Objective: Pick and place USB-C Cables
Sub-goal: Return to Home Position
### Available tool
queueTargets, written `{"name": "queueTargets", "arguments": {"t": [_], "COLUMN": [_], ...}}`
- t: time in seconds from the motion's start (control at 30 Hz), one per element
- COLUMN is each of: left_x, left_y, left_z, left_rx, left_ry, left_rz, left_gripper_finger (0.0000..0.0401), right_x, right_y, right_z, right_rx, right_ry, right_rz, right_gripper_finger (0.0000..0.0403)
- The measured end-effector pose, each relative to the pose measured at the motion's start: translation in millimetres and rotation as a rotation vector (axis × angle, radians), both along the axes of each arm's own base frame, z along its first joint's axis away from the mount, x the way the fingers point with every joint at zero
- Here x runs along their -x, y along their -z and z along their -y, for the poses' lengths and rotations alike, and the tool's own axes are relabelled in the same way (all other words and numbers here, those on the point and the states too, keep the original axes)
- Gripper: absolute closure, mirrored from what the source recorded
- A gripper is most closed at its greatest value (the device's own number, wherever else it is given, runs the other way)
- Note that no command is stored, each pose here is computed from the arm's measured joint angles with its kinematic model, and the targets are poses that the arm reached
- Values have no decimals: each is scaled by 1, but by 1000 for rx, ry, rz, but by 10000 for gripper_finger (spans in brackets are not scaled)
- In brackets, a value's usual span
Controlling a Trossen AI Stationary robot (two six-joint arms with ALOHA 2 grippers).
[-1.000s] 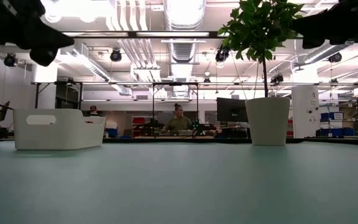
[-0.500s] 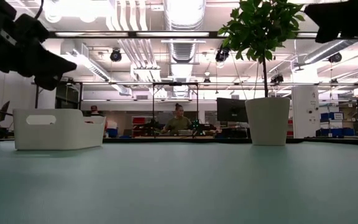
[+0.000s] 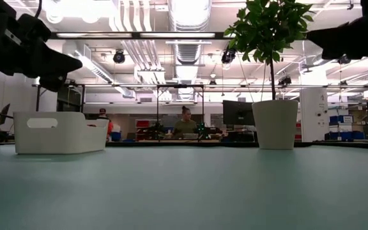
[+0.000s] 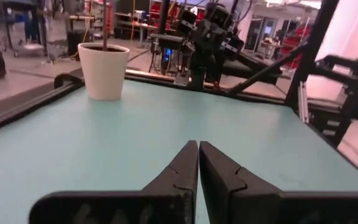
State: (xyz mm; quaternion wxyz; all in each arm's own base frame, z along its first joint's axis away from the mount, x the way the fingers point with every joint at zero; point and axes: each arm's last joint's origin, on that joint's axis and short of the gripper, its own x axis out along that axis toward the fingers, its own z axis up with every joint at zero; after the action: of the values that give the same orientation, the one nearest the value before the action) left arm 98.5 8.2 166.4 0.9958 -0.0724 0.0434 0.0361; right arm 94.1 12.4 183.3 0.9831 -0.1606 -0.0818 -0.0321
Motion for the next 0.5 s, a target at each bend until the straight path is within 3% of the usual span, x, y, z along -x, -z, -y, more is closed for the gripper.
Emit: {"name": "queueTargets", "arguments": {"t": [0.2, 0.4, 0.5], "left_x": [-2, -5, -6], "left_y": [3, 6, 7], "left_z": [-1, -1, -2], "left_rx": [44, 38, 38], "left_ry": [-33, -38, -41], "left_rz": [-34, -65, -69], "left_gripper_finger": [401, 401, 401], "right_x": [-1, -1, -1], "right_y": [2, 6, 7], "right_z": [-1, 7, 9], "right_rx": [-34, -278, -356], "right_ry": [-49, 227, 299], "right_rz": [-20, -24, -10], "right_gripper_finger": [376, 376, 376]}}
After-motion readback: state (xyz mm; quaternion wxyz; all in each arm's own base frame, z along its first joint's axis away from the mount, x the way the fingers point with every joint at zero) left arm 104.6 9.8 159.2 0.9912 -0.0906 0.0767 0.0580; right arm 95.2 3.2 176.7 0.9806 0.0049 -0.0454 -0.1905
